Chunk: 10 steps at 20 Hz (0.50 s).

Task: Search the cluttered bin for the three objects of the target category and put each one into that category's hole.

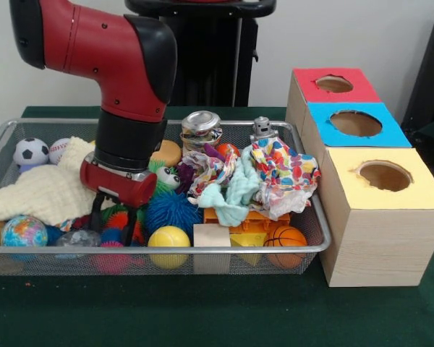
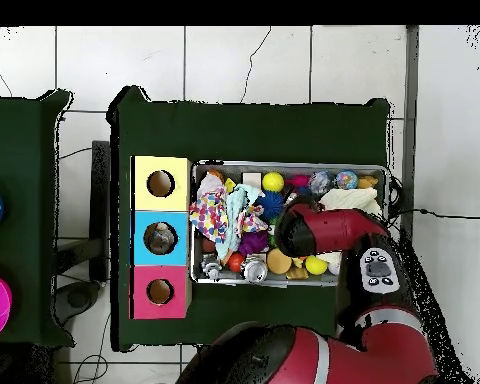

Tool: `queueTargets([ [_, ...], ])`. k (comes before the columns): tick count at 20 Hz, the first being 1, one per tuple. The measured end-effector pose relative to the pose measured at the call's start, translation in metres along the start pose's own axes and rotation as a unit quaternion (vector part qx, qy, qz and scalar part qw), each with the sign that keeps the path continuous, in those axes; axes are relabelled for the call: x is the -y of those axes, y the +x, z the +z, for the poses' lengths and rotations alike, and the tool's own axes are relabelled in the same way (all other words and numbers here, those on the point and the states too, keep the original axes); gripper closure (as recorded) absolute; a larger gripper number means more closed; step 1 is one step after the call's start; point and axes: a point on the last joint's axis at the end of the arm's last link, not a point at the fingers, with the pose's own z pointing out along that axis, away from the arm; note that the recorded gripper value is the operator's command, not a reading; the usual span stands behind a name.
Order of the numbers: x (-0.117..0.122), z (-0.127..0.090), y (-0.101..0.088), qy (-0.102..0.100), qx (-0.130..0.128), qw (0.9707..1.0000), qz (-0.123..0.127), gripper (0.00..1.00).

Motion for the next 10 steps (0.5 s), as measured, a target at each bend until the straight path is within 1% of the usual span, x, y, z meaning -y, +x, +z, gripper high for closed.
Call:
queueTargets([
  [3, 0.002, -0.004, -0.006, 0.002, 0.004, 1.0000, 0.002, 0.00],
  [10, 0.004, -0.019, -0.029, 0.002, 0.024, 0.9997, 0.009, 0.00],
])
